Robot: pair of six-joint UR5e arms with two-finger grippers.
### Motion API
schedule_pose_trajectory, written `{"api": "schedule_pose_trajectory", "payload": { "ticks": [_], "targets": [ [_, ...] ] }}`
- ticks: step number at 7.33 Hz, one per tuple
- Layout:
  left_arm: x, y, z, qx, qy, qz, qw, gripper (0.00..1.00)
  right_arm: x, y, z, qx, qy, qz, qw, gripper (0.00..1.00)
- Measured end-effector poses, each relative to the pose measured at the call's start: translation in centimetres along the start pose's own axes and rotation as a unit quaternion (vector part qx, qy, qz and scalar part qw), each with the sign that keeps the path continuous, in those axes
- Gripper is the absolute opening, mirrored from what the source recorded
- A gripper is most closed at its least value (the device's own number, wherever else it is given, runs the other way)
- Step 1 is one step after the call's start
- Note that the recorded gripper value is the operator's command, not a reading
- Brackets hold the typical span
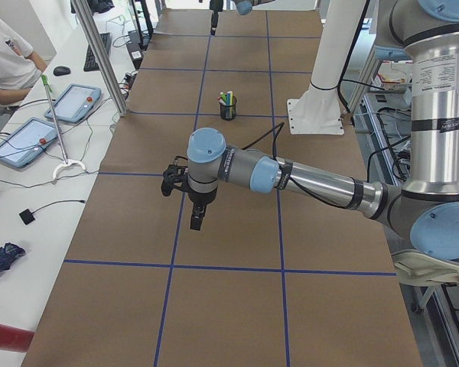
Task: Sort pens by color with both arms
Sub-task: 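Move the right gripper over the black mesh pen cup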
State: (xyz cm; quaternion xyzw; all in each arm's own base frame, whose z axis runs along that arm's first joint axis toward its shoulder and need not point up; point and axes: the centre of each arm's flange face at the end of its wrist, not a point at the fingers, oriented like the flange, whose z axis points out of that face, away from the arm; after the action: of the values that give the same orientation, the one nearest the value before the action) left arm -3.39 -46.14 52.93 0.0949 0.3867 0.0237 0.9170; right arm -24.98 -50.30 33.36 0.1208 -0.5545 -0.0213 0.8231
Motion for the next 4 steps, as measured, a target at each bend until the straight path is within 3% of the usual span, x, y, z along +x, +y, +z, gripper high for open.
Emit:
{"api": "schedule_pose_trajectory", "payload": {
  "ticks": [2,4],
  "targets": [
    [0.0,0.0,0.0,0.000,0.000,0.001,1.0000,1.00,-9.4,1.7,5.1,-0.017,-0.031,-0.037,0.9987,0.91],
    [0.1,0.0,-0.1,0.001,0.000,0.002,1.0000,1.00,-17.4,3.7,9.2,-0.011,-0.027,-0.069,0.9972,0.64]
  ]
}}
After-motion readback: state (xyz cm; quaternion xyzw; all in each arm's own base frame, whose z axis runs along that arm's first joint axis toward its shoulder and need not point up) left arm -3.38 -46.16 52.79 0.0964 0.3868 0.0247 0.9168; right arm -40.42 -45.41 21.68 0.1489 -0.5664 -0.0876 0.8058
